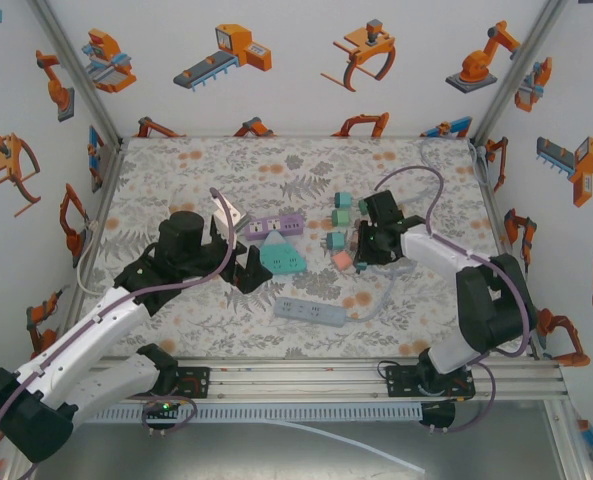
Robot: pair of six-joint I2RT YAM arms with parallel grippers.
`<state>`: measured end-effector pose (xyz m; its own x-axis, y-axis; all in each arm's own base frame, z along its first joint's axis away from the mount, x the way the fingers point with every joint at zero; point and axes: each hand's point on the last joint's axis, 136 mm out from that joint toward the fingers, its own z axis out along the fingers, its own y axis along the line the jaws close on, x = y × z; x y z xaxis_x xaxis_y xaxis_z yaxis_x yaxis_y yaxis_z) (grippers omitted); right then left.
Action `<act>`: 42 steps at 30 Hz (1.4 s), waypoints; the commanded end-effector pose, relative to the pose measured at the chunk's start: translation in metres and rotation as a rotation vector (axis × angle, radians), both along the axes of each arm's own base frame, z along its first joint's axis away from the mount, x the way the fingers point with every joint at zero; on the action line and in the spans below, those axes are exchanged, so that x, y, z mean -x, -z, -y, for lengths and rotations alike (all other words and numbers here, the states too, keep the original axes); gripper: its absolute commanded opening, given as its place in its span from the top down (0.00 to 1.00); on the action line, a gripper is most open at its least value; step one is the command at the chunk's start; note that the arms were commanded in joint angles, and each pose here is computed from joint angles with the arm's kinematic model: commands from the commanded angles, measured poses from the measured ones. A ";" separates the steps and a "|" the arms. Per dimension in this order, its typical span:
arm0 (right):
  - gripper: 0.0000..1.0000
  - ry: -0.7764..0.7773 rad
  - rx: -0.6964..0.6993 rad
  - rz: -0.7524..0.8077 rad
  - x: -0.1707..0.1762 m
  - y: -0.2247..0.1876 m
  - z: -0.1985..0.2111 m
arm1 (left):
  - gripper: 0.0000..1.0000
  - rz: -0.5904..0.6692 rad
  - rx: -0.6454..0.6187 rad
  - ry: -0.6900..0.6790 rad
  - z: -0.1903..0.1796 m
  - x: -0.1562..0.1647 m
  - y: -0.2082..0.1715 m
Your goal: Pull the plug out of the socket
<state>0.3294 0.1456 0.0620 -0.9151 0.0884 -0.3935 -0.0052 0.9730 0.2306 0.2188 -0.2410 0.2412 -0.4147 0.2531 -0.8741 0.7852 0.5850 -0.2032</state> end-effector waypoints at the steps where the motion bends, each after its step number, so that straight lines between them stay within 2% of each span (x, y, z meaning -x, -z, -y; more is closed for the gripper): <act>1: 0.70 -0.028 -0.025 -0.005 0.002 0.008 -0.003 | 0.03 0.014 -0.033 -0.009 -0.003 -0.001 0.007; 6: 0.57 -0.018 -0.036 -0.004 0.004 0.011 -0.004 | 0.03 -0.001 -0.068 -0.040 -0.007 -0.005 0.015; 12: 0.47 -0.005 -0.002 0.021 0.003 0.002 0.004 | 0.03 0.008 -0.068 -0.050 -0.009 -0.007 0.014; 20: 0.44 -0.007 0.027 0.125 -0.002 -0.041 0.012 | 0.03 0.016 -0.070 -0.070 -0.011 -0.010 0.014; 24: 0.43 -0.009 0.038 0.237 -0.012 -0.078 0.016 | 0.03 0.037 -0.063 -0.095 -0.014 -0.013 0.009; 28: 0.41 0.045 0.133 0.383 -0.024 -0.111 0.037 | 0.03 0.070 -0.069 -0.158 -0.023 -0.019 0.004; 32: 0.36 0.189 0.251 0.518 -0.032 -0.136 0.073 | 0.03 0.119 -0.077 -0.281 -0.041 -0.031 -0.002; 33: 0.31 0.224 0.275 0.541 -0.032 -0.140 0.081 | 0.03 0.124 -0.089 -0.331 -0.049 -0.035 -0.002; 37: 0.17 0.369 0.398 0.593 -0.028 -0.142 0.120 | 0.03 0.180 -0.166 -0.616 -0.099 -0.054 0.000; 42: 0.16 0.453 0.432 0.556 -0.023 -0.117 0.155 | 0.03 0.263 -0.252 -0.841 -0.148 -0.066 0.007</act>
<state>0.3546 0.0193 0.1811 -0.5352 0.1210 -0.8360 0.3026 0.9515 -0.0561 0.2732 -0.1337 0.2284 -0.3808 0.1813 -0.9067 0.2959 0.9529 0.0662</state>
